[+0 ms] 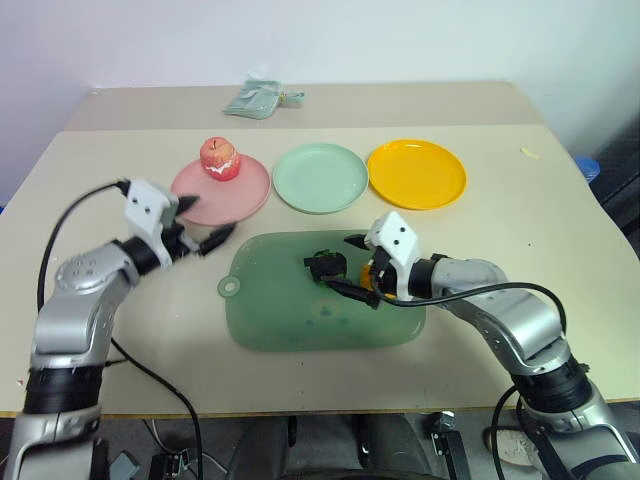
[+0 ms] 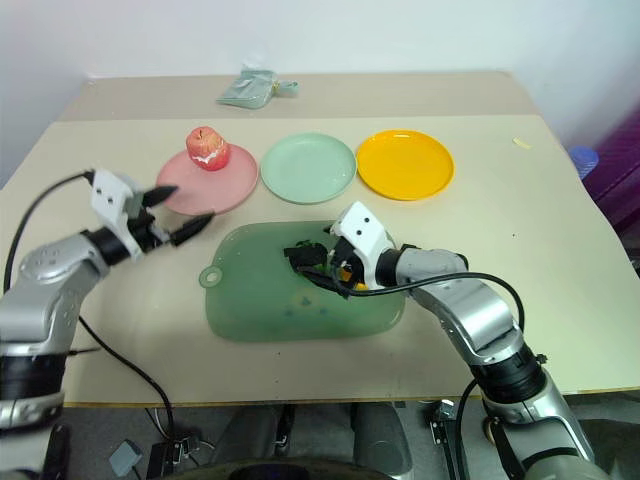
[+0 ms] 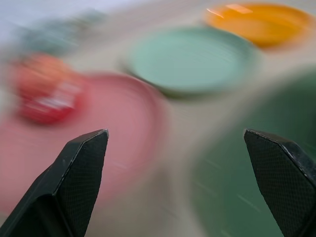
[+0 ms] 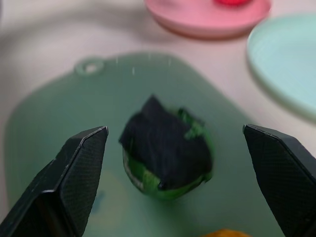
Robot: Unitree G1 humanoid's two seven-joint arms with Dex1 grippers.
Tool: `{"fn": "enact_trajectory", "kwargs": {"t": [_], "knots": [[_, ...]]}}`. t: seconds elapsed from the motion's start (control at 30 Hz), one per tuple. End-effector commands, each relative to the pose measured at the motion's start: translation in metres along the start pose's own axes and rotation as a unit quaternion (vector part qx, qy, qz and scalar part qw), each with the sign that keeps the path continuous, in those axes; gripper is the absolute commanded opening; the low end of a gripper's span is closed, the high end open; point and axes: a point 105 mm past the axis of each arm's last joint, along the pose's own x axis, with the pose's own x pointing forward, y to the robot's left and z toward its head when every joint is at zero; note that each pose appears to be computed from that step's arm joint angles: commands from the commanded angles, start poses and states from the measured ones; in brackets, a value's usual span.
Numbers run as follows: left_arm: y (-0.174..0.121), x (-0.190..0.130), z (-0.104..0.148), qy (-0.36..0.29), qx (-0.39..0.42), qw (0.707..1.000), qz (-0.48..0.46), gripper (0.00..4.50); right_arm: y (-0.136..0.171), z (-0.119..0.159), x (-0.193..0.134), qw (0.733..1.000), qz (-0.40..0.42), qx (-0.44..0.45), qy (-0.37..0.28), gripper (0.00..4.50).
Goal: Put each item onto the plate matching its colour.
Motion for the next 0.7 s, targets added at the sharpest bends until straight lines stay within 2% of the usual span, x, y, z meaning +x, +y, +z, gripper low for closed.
{"fn": "enact_trajectory", "kwargs": {"t": [0.03, 0.13, 0.27, 0.5, 0.6, 0.7], "knots": [[-0.032, -0.006, 0.005, 0.003, 0.018, 0.997, -0.072, 4.46, 0.0, -0.001, 0.009, 1.0, 0.005, -0.002, 0.017, 4.5], [-0.043, -0.012, 0.001, 0.011, 0.007, 0.996, -0.089, 4.5, -0.002, 0.002, 0.013, 1.0, 0.0, -0.005, 0.017, 3.64], [-0.044, -0.017, 0.0, 0.01, -0.006, 0.997, -0.08, 4.5, -0.005, 0.018, 0.01, 1.0, -0.001, -0.01, 0.001, 1.64], [-0.039, -0.015, 0.002, 0.001, -0.008, 0.998, -0.063, 4.5, -0.008, 0.018, 0.014, 0.999, 0.004, -0.041, 0.007, 1.64], [-0.038, -0.015, 0.001, -0.002, -0.013, 0.998, -0.059, 4.5, -0.009, 0.03, 0.014, 0.999, 0.014, -0.037, -0.014, 2.45], [-0.041, -0.016, -0.002, 0.004, -0.014, 0.998, -0.065, 4.5, -0.01, 0.036, 0.015, 0.999, 0.022, -0.044, -0.017, 3.91]]}}
